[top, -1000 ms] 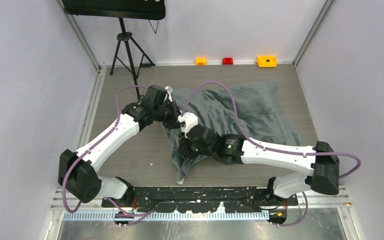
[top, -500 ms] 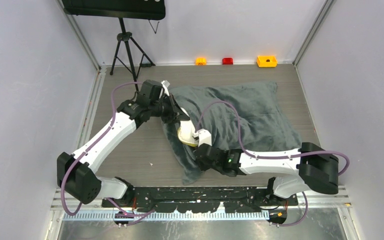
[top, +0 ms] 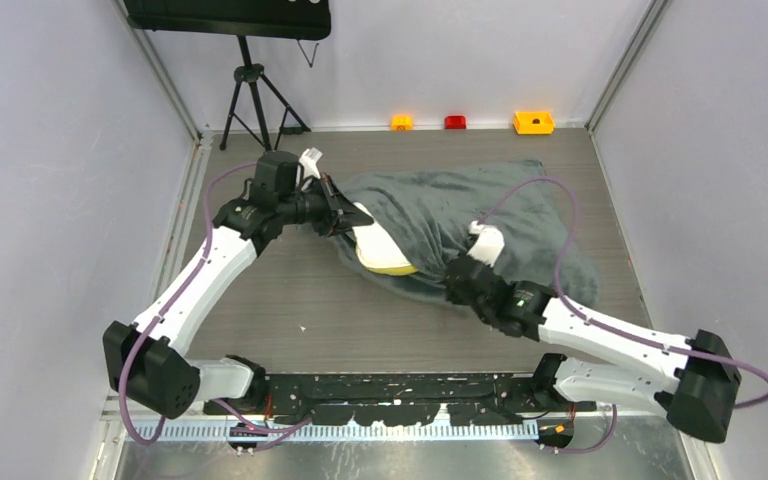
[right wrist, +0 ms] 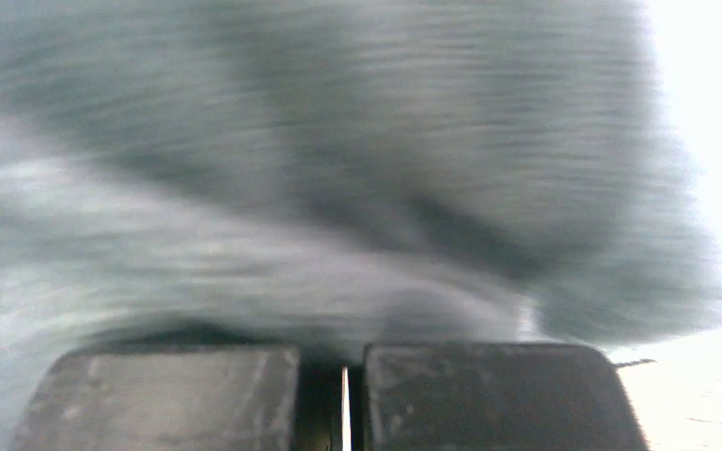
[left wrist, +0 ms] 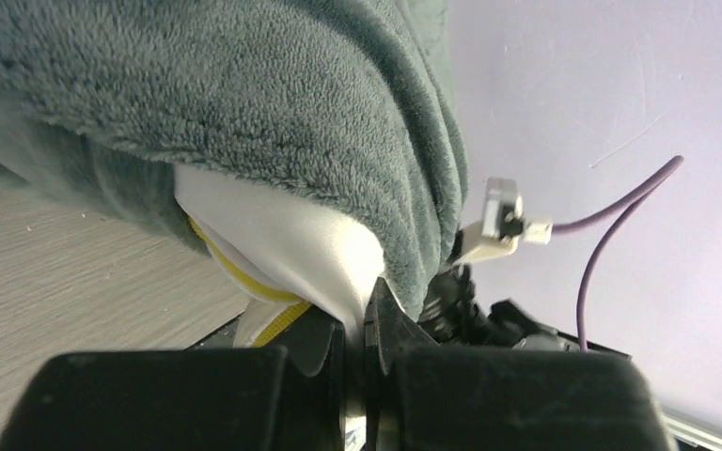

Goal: Remove the pillowcase from the pillow

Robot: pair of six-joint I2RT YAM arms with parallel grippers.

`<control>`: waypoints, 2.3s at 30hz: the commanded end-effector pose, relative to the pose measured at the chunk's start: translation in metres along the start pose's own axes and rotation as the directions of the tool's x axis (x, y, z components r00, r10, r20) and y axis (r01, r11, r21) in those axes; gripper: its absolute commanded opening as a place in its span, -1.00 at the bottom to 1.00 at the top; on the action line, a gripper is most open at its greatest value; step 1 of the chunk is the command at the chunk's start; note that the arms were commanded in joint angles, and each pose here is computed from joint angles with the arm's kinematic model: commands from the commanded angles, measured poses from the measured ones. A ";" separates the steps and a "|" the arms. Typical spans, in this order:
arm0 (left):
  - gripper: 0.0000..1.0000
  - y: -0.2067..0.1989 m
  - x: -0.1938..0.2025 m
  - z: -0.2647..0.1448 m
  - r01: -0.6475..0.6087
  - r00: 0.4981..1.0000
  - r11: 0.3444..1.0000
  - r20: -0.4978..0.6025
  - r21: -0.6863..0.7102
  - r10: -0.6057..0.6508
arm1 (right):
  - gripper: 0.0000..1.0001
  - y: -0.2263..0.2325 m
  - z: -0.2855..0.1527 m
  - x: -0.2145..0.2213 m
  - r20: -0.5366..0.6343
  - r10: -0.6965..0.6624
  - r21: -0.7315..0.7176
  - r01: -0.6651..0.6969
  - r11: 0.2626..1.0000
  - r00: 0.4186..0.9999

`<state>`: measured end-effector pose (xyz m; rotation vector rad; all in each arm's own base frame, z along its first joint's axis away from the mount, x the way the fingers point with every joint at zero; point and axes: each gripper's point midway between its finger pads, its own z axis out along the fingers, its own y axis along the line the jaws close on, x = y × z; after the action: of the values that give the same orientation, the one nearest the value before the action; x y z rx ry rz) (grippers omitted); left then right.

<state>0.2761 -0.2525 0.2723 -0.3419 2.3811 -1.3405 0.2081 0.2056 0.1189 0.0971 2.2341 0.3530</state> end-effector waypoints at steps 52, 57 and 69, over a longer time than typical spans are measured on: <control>-1.00 -0.042 0.032 -0.019 -0.223 0.974 0.963 0.014 0.151 0.224 | 0.23 0.131 -0.033 -0.085 0.224 -0.571 0.014 0.583 0.813 0.790; -1.00 -0.042 0.032 -0.020 -0.228 0.973 0.963 0.017 0.145 0.228 | -0.89 0.130 -0.034 -0.080 0.220 -0.547 -0.018 0.564 0.825 0.808; 0.54 0.040 0.004 -0.040 -0.235 0.941 0.936 0.182 -0.263 0.287 | -1.00 0.129 -0.062 -0.092 0.241 -0.362 -0.151 0.404 0.902 0.900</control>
<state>0.2415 -0.2347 0.2517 -0.1699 2.4024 -1.0493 0.2096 0.3100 0.2248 -0.5645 1.9847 0.2225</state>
